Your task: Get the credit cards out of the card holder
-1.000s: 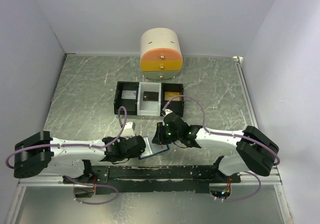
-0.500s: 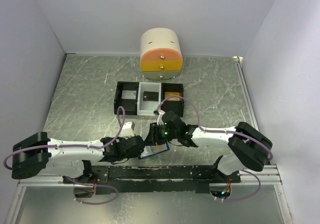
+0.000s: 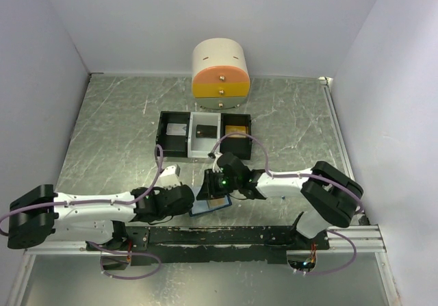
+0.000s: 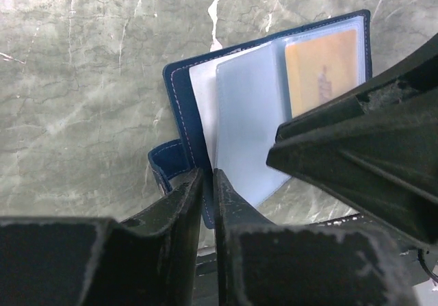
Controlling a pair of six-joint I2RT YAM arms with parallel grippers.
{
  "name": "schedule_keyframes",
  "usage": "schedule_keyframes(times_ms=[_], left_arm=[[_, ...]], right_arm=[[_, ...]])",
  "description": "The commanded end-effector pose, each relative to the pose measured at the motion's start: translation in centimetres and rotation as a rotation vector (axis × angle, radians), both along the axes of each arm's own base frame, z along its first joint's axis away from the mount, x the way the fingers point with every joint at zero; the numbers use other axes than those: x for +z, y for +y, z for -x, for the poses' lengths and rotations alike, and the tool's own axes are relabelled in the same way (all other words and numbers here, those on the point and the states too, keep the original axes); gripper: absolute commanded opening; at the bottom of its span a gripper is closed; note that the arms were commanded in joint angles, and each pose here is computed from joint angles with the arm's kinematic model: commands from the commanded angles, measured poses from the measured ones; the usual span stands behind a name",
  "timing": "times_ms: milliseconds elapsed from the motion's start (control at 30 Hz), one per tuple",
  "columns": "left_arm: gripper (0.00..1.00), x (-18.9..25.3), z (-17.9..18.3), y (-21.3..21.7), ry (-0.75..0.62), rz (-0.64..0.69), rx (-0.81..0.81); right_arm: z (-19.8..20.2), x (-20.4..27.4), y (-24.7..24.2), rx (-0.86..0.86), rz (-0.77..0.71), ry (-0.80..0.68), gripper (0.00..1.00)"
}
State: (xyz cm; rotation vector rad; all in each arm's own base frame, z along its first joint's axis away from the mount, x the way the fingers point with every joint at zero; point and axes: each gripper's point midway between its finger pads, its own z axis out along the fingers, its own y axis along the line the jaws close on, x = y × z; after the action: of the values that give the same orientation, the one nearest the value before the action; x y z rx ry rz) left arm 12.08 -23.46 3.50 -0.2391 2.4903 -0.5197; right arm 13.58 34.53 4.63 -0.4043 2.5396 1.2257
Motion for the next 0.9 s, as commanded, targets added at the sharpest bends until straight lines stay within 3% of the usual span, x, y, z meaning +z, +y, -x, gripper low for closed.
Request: schedule_keyframes(times_ms=[0,400,633,867], left_arm=[[0.25,1.2,-0.3,0.4,-0.031,0.005,0.013],[0.39,5.5,-0.8,-4.3,-0.143,0.207,-0.132],[0.40,2.8,-0.7,-3.6,-0.083,0.086,-0.106],[0.29,-0.5,-0.1,-1.0,0.010,-0.112,-0.049]], right_arm=[[-1.4,-1.1,-0.8,-0.043,0.109,-0.050,0.22],[-1.9,-0.4,-1.8,-0.082,0.121,-0.101,0.21],[-1.8,-0.3,-1.9,-0.072,0.128,-0.099,0.22],[-2.7,0.7,-2.6,-0.112,0.157,-0.143,0.22]])
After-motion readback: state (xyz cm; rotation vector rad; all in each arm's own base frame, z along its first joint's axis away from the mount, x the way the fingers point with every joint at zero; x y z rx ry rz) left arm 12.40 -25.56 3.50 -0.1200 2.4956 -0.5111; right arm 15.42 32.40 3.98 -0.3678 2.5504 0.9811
